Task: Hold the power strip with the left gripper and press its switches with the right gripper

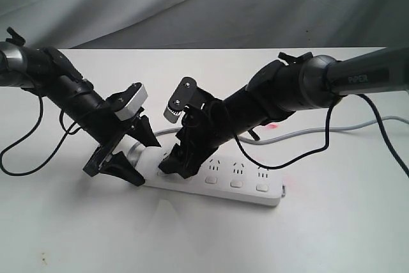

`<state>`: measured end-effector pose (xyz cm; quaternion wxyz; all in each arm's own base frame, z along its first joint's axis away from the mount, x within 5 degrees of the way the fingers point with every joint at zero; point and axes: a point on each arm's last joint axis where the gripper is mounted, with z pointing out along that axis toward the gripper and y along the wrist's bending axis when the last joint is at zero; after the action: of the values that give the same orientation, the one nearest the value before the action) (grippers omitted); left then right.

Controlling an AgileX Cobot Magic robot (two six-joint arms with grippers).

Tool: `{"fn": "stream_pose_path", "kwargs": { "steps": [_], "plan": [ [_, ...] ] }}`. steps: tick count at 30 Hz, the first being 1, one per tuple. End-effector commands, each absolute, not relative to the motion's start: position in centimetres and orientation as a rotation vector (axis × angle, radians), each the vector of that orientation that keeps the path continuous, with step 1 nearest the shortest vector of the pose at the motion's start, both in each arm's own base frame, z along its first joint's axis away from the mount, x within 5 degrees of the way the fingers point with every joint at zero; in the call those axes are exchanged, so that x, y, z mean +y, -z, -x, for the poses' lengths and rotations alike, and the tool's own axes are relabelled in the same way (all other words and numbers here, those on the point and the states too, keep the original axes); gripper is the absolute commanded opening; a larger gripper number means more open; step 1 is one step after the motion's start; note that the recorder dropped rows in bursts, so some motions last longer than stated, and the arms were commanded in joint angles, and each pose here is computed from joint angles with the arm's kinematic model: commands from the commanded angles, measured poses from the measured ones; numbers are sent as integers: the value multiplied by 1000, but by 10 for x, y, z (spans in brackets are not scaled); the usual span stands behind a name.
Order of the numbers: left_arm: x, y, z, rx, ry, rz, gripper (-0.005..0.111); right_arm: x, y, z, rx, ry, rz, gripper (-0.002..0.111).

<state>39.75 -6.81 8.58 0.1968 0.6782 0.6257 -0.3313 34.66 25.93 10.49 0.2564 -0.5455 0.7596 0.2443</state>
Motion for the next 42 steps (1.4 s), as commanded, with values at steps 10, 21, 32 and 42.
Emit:
{"fn": "stream_pose_path", "kwargs": {
  "steps": [10,21,32,42],
  "plan": [
    [-69,-88,-399,1745,921,-1890,45,268,-84,-340,2081,-511,1543,73],
    [-69,-88,-399,1745,921,-1890,45,269,-164,-337,1907,-526,1490,73],
    [-69,-88,-399,1745,921,-1890,45,251,-174,-333,1947,-496,1512,73],
    [-69,-88,-399,1745,921,-1890,45,240,-149,-321,2017,-473,1478,73]
  ]
}}
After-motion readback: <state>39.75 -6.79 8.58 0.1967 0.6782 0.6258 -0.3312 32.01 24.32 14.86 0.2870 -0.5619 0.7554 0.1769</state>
